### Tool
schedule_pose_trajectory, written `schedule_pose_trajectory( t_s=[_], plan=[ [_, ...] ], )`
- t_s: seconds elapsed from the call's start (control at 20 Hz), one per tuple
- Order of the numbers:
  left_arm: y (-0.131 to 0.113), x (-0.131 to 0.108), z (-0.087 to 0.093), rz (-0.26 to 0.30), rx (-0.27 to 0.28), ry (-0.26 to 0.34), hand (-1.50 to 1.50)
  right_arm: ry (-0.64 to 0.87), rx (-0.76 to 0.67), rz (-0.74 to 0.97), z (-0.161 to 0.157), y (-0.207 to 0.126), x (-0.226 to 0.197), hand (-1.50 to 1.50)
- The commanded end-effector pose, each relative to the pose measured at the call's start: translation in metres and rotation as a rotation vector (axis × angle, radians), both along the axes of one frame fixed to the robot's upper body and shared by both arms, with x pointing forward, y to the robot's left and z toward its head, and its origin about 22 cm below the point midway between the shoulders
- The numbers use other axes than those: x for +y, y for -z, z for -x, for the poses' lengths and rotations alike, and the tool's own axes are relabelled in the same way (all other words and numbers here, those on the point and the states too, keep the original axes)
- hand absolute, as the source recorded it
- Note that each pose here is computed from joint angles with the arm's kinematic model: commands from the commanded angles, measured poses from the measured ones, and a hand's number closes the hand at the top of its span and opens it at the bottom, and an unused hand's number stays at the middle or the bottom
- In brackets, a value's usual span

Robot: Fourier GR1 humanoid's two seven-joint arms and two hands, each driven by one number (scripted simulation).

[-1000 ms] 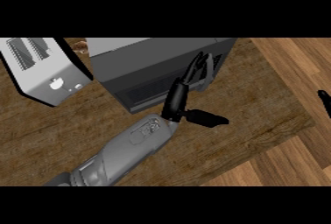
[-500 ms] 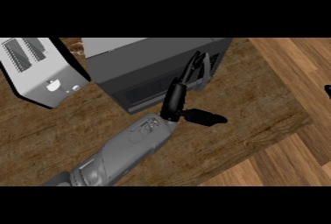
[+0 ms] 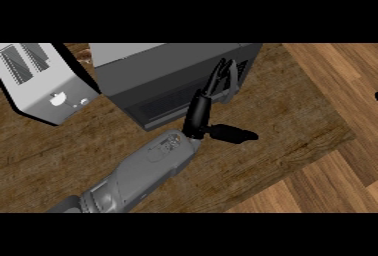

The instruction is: Pick up the milk, place it into the microwave and close the microwave

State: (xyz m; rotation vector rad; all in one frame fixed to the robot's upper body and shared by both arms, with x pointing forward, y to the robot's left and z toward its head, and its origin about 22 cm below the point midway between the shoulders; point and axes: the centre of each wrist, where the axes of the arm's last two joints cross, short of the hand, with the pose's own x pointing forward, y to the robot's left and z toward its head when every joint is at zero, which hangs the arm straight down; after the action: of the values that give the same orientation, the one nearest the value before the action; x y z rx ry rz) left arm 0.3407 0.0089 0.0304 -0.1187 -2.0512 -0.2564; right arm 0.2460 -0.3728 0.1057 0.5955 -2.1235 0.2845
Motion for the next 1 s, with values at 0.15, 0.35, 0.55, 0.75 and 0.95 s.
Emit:
schedule_pose_trajectory(
  t_s=[0.15, 0.35, 0.55, 0.75, 0.95],
  plan=[
    [-0.01, -0.004, -0.011, 0.014, 0.013, -0.03, -1.5, -0.021, -0.004, 0.005, -0.003, -0.007, -0.002, -1.5],
    [-0.011, -0.003, -0.013, 0.023, 0.013, -0.032, -1.5, -0.031, 0.008, 0.005, -0.003, -0.007, -0.003, -1.5],
    [-0.008, -0.002, -0.013, 0.027, 0.024, -0.034, -1.5, -0.049, 0.0, 0.008, -0.005, -0.013, -0.004, -1.5],
    [-0.008, -0.003, -0.014, 0.027, 0.014, -0.028, -1.5, -0.055, 0.009, 0.001, -0.007, -0.013, -0.003, -1.5],
    [-0.002, 0.003, -0.015, 0.065, 0.132, -0.038, 1.5, -0.062, -0.003, 0.0, -0.007, -0.018, -0.004, -1.5]
  ],
)
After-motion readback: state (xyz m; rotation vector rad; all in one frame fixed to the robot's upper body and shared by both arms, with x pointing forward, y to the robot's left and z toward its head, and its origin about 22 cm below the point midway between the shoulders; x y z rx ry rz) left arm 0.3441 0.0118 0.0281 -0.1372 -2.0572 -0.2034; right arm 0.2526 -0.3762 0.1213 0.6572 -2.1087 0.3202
